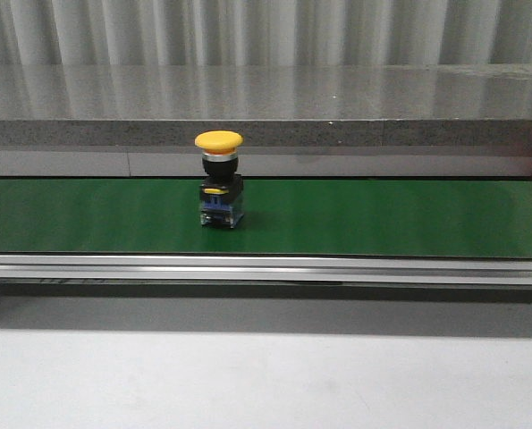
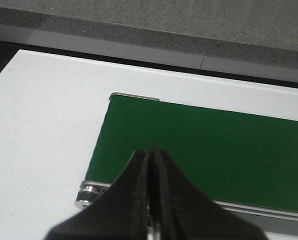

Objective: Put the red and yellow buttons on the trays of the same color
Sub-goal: 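Carry the red button into the red tray and release it, then raise the open right gripper back above the belt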

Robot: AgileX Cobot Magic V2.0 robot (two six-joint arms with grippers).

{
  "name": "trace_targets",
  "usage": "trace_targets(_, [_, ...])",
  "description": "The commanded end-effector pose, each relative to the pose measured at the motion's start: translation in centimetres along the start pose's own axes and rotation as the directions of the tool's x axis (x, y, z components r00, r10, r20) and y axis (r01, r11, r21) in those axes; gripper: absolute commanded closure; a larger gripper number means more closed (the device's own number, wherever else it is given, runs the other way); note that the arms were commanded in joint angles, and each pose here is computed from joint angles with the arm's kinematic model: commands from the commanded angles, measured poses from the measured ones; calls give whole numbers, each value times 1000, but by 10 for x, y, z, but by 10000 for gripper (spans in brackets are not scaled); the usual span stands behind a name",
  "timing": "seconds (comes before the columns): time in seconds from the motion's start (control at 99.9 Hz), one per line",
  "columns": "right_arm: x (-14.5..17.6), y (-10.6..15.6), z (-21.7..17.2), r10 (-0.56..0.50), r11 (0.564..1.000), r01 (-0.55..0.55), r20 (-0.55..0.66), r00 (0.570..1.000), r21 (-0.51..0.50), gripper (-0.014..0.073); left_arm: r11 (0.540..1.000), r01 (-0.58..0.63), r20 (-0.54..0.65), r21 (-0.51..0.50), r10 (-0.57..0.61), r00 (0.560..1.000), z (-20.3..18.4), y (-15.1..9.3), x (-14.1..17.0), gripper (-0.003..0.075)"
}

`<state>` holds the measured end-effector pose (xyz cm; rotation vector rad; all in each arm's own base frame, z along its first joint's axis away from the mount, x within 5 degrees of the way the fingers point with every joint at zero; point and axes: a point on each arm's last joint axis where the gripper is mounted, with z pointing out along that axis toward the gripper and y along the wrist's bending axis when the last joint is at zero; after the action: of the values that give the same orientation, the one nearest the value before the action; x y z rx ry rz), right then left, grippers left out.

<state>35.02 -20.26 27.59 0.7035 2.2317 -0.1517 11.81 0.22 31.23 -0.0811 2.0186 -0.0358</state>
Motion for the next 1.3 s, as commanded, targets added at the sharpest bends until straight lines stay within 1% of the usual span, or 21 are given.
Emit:
trace_targets(0.0, [-27,-3,-6,8,1000,-9,107,994,3,411,1000,14,102,5,-14,995,-4,-1,-15,741])
trace_targets(0.21, [-33,-6,33,10,1000,-10,16,1000,3,411,1000,14,102,5,-14,995,-4,-1,-15,741])
trace_targets(0.431, [-33,-9,65,12,1000,-12,-15,1000,7,411,1000,14,102,5,-14,995,-4,-1,-15,741])
trace_targets(0.641, [-26,-12,83,17,1000,-16,-42,999,12,411,1000,14,102,5,-14,995,-4,-1,-15,741])
trace_targets(0.801, [-23,-17,85,24,1000,-22,-67,997,18,397,1000,14,102,5,-14,995,-4,-1,-15,741])
trace_targets(0.871, [-23,-19,85,27,999,-25,-73,997,21,331,1000,14,102,5,-14,995,-4,-1,-15,741])
trace_targets(0.941, [-22,-20,85,29,999,-27,-84,996,24,214,1000,14,102,5,-14,995,-4,-1,-15,741])
trace_targets(0.991, [-21,-21,85,30,999,-28,-93,995,25,110,1000,14,102,5,-14,995,-4,-1,-15,741])
trace_targets(1.062, [-21,-22,84,24,999,-22,-98,995,26,7,1000,14,102,5,-14,995,-4,-1,-15,741])
trace_targets(1.092, [-21,-23,84,18,1000,-16,-99,995,26,-21,1000,14,102,5,-14,995,-4,-1,-15,741])
trace_targets(1.162, [-22,-24,83,17,1000,-14,-97,995,26,-54,1000,14,102,5,-14,995,-4,-1,-15,741])
trace_targets(1.292, [-28,-22,75,15,1000,-13,-74,997,24,-52,1000,14,102,5,-14,995,-4,-1,-15,741])
